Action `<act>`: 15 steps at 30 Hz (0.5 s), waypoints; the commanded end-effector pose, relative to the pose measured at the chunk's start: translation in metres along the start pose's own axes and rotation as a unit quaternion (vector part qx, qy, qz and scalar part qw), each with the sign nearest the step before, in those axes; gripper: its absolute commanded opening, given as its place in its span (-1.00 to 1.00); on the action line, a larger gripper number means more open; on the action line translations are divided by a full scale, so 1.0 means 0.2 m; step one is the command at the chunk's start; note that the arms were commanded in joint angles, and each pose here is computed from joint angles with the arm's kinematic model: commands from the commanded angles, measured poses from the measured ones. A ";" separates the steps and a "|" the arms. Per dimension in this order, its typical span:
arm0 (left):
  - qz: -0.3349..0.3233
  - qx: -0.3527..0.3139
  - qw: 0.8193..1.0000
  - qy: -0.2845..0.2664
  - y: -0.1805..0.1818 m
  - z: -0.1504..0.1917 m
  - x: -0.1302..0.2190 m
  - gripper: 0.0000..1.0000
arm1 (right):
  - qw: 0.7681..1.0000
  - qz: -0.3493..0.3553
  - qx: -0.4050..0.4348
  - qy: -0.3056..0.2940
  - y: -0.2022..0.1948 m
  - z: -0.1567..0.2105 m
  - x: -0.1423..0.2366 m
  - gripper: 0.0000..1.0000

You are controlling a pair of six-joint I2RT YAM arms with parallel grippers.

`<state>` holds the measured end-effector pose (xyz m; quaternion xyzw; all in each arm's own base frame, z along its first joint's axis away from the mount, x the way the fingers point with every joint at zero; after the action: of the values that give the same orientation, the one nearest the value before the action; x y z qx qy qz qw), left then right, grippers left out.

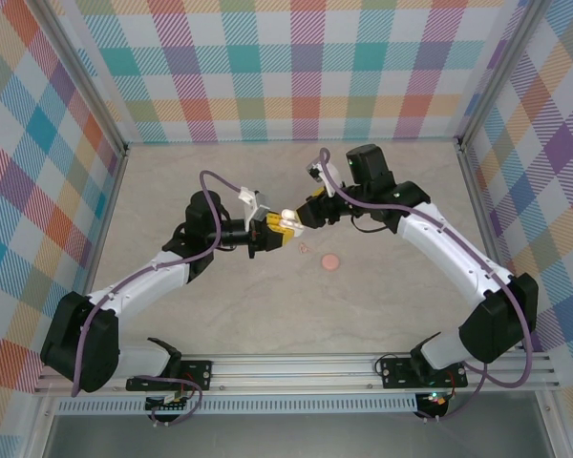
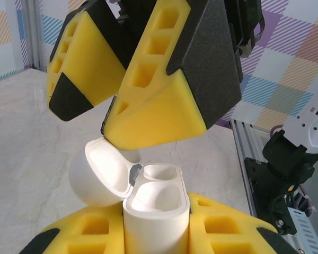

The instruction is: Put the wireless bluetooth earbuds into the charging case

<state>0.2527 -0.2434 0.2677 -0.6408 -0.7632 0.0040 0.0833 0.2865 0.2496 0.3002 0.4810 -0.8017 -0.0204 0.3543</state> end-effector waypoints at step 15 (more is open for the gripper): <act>-0.027 -0.013 0.999 -0.033 0.00 -0.06 0.04 -0.76 | 0.987 0.091 -0.112 -0.065 -0.30 0.02 0.13 0.31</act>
<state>0.2565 -0.2406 0.2688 -0.6201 -0.7803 0.0133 0.0801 0.3123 0.2054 0.2911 0.3874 -0.8481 -0.0800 0.3526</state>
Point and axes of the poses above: each hand's point on the last joint's axis, 136 mm out from that joint toward the fingers, its own x axis back along the fingers, its own y axis along the line the jaws close on, z = x × y, the point moved 5 cm from there along x, back along the fingers, and after that the axes turned 5 degrees about -x, right-handed, at the moved point
